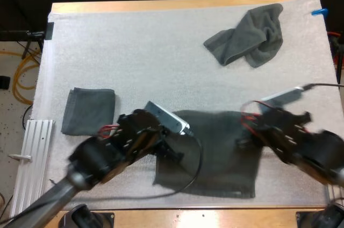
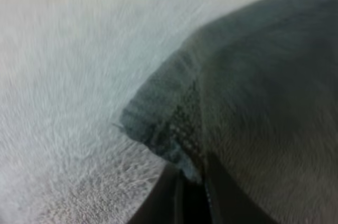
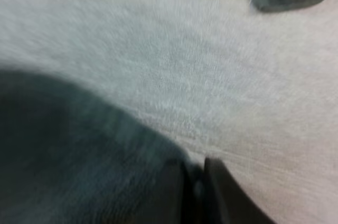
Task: Pick towel from pile fold and stack
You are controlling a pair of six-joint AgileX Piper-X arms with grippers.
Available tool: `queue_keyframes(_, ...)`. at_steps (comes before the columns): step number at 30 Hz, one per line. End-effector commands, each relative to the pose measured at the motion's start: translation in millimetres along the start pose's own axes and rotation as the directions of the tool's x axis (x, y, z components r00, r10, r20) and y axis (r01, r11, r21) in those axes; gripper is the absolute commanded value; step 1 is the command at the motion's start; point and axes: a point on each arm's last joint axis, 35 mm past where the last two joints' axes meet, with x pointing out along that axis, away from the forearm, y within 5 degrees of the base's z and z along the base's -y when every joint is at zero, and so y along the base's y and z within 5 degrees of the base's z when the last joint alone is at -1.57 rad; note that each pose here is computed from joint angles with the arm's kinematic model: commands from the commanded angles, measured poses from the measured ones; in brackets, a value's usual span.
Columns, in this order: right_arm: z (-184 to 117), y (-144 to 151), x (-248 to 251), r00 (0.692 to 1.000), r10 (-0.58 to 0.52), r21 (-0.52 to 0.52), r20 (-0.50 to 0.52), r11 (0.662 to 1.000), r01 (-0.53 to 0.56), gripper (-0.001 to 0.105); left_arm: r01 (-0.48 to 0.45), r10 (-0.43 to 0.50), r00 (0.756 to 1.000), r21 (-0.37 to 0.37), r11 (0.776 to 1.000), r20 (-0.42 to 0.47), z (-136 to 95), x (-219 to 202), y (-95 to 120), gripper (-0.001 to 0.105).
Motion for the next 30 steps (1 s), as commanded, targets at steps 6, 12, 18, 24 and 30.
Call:
queue_keyframes(6, 21.1, -2.3, 90.4, 0.999, -0.048, 0.069, 0.022, 0.997, 0.047, 0.0, -0.052, 0.056, 0.991, -0.033, 0.998, 0.122, 2.2, 80.5, 33.5, 0.0)
queue_keyframes(12, 31.1, -7.4, 147.0, 0.996, -0.07, 0.094, 0.059, 0.994, 0.064, 0.0, -0.006, 0.012, 0.986, -0.035, 0.999, 0.168, 18.7, 134.4, 66.7, 0.0)
queue_keyframes(18, 28.3, -18.5, 189.9, 0.993, -0.1, 0.155, 0.069, 0.984, 0.089, 0.0, -0.024, 0.047, 0.978, -0.112, 0.993, 0.204, 23.3, 169.6, 103.5, 0.0)
queue_keyframes(24, 25.8, -27.3, 213.8, 0.989, -0.119, 0.197, 0.092, 0.976, 0.099, 0.0, 0.004, 0.035, 0.959, -0.137, 0.991, 0.281, 27.8, 187.8, 125.4, 0.0)
queue_keyframes(30, 26.7, -32.4, 226.0, 0.981, -0.147, 0.224, 0.13, 0.968, 0.115, 0.0, -0.011, 0.053, 0.951, -0.139, 0.99, 0.305, 30.8, 193.9, 132.3, 0.0)
